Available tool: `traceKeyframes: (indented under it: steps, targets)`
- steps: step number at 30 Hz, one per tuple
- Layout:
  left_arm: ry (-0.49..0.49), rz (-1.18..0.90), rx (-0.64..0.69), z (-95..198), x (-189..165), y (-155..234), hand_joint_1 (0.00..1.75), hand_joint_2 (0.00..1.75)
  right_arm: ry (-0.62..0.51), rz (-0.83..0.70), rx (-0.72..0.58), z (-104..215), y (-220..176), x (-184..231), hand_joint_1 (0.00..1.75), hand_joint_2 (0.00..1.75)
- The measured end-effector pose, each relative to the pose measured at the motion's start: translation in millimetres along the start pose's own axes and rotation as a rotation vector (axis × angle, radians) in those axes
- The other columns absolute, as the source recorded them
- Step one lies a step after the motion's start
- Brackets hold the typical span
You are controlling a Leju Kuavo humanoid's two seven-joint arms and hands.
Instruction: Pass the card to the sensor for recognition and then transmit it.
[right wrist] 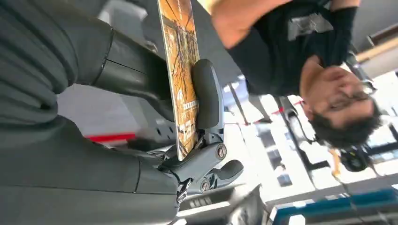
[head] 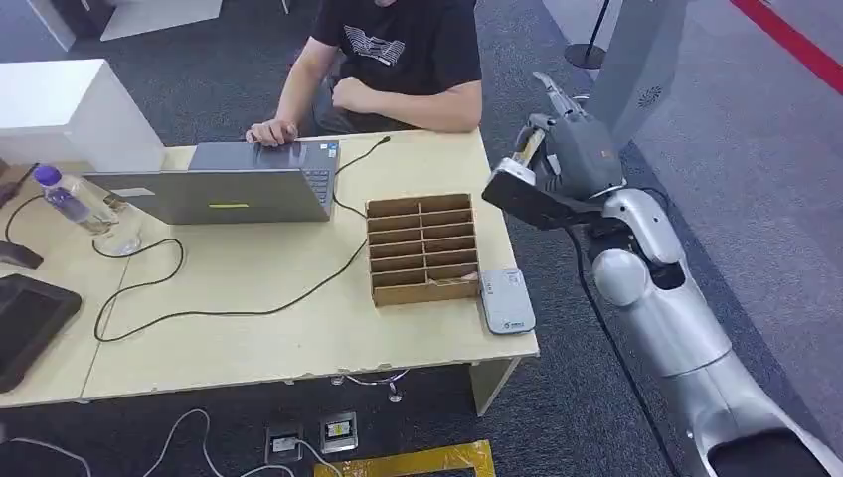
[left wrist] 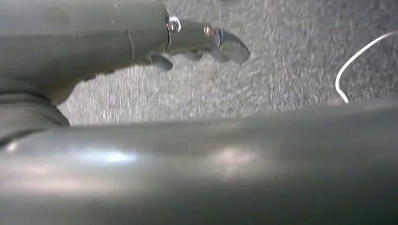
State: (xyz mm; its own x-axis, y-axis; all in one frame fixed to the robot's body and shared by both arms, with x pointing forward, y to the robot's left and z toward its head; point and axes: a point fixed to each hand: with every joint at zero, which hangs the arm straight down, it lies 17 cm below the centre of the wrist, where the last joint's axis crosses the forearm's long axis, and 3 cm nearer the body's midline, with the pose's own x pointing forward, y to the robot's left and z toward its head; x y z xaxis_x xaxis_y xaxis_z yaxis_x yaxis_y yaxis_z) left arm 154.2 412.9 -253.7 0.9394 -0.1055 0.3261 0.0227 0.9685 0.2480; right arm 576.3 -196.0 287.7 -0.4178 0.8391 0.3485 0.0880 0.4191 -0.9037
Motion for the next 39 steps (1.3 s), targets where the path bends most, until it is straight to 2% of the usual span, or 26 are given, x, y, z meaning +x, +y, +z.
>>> traceKeyframes:
  steps: [7,12,16,26,32,33,34,35,36,39]
  targets:
    - [-0.019,-0.022,-0.007,-0.9,11.7,-0.8,0.0,0.0,-0.061,0.017,-0.018,-25.5,1.8,34.9,1.75,1.75]
    - [-0.03,-0.032,-0.006,-1.8,21.0,-0.2,0.0,0.0,-0.111,0.119,-0.093,-46.8,-8.7,56.2,1.75,1.75]
    - [-0.03,-0.039,-0.01,-2.2,26.1,-1.8,0.0,0.0,-0.124,0.14,-0.08,-57.6,5.8,68.4,1.75,1.75]
    - [-0.028,-0.049,-0.02,-2.2,28.9,-3.6,0.0,0.0,-0.07,0.153,0.049,-59.0,65.7,62.5,1.75,1.75]
    - [-0.024,-0.055,-0.024,-2.0,27.9,-4.7,0.0,0.0,-0.034,0.158,0.097,-53.9,84.7,50.0,1.75,1.75]
    - [-0.023,-0.056,-0.026,-2.0,27.7,-5.2,0.0,0.0,-0.027,0.16,0.104,-52.6,87.4,46.8,1.62,1.75]
    - [-0.023,-0.058,-0.028,-1.9,27.6,-5.6,0.0,0.0,-0.022,0.161,0.109,-51.5,89.8,44.4,1.33,1.75]
    - [-0.023,-0.06,-0.03,-1.8,27.7,-6.1,0.0,0.0,-0.016,0.163,0.112,-50.7,91.3,41.9,0.4,1.75]
    - [-0.023,-0.061,-0.03,-1.8,27.8,-6.2,0.0,0.0,-0.011,0.165,0.113,-50.0,92.2,39.6,0.0,1.75]
    - [-0.025,-0.067,-0.033,-1.9,29.8,-7.5,0.0,0.0,0.007,0.173,0.101,-47.7,93.5,32.2,0.0,1.75]
